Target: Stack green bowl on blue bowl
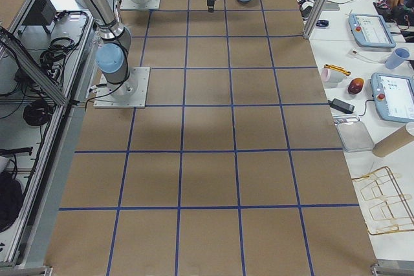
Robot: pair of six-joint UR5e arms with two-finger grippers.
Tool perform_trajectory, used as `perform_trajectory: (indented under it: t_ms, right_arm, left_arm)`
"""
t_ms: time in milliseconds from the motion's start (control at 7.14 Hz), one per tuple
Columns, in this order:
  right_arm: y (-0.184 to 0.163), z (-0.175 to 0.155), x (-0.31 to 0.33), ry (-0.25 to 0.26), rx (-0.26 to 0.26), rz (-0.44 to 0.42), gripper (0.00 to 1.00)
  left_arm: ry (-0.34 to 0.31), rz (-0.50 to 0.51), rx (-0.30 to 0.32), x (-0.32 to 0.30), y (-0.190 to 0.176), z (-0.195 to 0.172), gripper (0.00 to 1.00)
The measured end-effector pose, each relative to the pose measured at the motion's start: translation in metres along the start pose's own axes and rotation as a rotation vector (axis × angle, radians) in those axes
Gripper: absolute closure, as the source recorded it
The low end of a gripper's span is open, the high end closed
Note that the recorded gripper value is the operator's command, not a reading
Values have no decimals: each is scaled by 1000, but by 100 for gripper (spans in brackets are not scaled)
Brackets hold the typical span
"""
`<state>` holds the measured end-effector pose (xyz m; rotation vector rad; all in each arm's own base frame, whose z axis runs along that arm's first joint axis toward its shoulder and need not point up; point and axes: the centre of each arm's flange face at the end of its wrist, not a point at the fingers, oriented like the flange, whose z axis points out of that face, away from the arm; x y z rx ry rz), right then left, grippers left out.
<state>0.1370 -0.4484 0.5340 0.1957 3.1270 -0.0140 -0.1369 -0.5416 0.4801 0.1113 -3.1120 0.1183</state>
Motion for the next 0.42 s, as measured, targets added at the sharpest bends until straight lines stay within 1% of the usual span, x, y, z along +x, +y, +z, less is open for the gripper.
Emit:
perform_trajectory:
  t_ms: [420]
  right_arm:
    - [0,0,0,0,1,0,0]
  left_arm:
    - [-1,9,1,0,1,-1,0]
